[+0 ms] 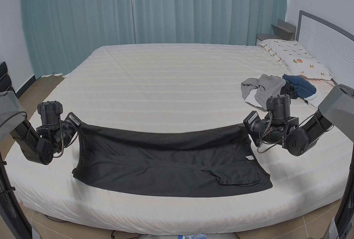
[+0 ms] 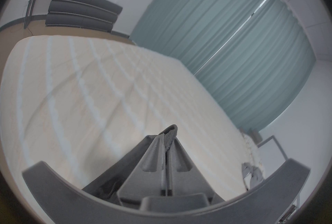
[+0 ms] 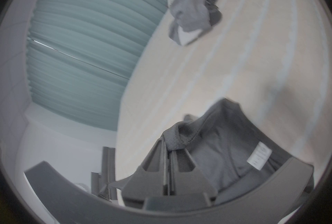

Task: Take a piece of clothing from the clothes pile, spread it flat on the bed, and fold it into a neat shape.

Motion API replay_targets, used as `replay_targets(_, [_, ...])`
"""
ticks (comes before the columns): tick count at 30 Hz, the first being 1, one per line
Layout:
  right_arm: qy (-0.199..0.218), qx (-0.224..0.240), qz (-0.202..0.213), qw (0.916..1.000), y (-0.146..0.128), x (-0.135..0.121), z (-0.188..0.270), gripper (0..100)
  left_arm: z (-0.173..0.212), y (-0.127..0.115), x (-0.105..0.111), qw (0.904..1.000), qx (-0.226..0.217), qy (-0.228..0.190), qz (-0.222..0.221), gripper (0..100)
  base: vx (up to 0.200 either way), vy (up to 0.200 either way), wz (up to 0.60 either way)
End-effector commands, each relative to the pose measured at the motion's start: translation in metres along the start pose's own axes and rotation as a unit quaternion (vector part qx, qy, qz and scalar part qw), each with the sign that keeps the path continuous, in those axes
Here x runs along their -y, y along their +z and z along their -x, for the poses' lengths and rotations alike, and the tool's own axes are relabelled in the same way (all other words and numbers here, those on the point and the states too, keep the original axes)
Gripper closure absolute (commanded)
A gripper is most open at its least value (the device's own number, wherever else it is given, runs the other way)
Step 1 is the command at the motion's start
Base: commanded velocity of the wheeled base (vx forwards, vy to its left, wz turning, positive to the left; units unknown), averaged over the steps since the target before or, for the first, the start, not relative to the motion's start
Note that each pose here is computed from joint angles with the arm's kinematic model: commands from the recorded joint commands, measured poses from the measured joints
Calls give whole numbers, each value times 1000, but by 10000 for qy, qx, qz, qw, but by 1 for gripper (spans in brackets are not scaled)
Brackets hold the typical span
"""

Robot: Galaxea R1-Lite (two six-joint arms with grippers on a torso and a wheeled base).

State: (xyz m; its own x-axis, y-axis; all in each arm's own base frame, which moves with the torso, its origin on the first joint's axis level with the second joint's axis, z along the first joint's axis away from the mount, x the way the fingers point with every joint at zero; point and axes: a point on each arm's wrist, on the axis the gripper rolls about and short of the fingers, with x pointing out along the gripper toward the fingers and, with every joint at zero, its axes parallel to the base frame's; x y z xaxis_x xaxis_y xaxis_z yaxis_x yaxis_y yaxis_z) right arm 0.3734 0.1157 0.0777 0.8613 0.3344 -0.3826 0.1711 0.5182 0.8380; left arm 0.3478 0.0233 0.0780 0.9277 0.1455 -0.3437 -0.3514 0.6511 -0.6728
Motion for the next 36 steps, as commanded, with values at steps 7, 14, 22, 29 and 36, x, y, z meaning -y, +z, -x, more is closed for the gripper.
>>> replay_targets(7, [-455, -286, 553, 9970, -17, 38, 16, 100, 7, -31, -27, 9960, -286, 219, -814, 100, 0, 0, 0])
replay_targets(14, [-916, -613, 869, 9901, -24, 46, 23, 100, 20, -43, -38, 9846, -597, 386, -1599, 100, 0, 0, 0])
replay_targets(22, [-1048, -730, 1093, 9858, -29, 54, 26, 100, 26, -47, -41, 9785, -723, 442, -1882, 100, 0, 0, 0])
replay_targets(29, [-1080, -751, 1193, 9841, -29, 56, 27, 100, 34, -49, -45, 9707, -912, 554, -2155, 100, 0, 0, 0])
replay_targets(36, [-1095, -725, 1196, 9841, -25, 53, 30, 100, 39, -40, -41, 9704, -800, 542, -2211, 100, 0, 0, 0])
